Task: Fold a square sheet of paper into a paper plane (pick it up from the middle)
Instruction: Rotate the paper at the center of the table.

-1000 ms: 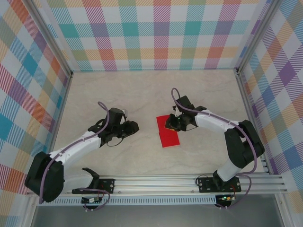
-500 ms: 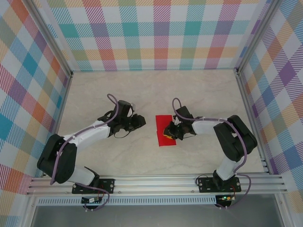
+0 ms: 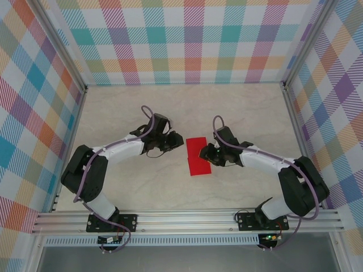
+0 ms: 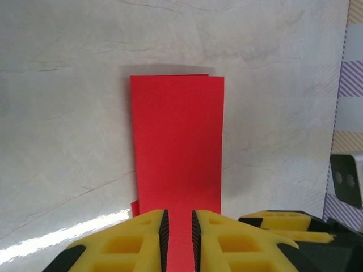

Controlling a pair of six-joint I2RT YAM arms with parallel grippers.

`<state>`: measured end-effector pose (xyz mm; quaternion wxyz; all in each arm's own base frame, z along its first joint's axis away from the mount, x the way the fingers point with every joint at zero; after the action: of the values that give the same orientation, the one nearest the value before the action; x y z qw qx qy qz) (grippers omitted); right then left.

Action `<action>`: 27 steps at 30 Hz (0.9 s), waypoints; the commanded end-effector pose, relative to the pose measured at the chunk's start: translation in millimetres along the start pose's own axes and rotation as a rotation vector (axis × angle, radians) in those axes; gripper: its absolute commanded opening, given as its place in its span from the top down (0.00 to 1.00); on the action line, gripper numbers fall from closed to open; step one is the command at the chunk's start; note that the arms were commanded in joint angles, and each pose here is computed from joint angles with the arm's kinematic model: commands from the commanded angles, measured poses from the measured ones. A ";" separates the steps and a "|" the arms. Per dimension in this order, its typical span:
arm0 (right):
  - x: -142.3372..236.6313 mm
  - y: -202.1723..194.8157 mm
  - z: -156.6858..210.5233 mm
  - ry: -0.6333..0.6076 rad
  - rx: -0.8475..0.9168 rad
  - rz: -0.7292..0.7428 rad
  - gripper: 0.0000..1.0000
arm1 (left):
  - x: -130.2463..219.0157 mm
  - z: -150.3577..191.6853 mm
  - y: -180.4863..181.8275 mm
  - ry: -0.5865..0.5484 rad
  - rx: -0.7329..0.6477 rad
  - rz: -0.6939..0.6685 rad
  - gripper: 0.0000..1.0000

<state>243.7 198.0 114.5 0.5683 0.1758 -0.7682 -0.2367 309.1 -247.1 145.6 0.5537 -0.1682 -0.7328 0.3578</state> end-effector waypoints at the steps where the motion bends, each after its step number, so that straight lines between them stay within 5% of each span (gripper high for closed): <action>1: 2.1 -23.9 14.2 0.028 -0.008 0.079 0.64 | -12.2 4.0 -18.3 0.034 -0.045 0.030 0.81; 27: -0.8 -34.8 18.4 0.075 -0.046 0.001 0.57 | -74.1 2.3 -15.5 0.136 -0.067 -0.050 0.86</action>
<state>223.4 169.7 86.2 0.6033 0.1537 -0.7408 -0.2524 330.8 -295.8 101.9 0.6037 -0.1730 -0.7134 0.3110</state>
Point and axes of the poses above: each hand's point on the last joint's axis, 136 mm out from that joint toward the fingers, its own x axis back along the fingers, its own y axis along the line the jaws close on, z = x × y, the point moved 6 cm from there along x, back along the fingers, and after that the axes turned 9 degrees about x, right-handed, at the moved point
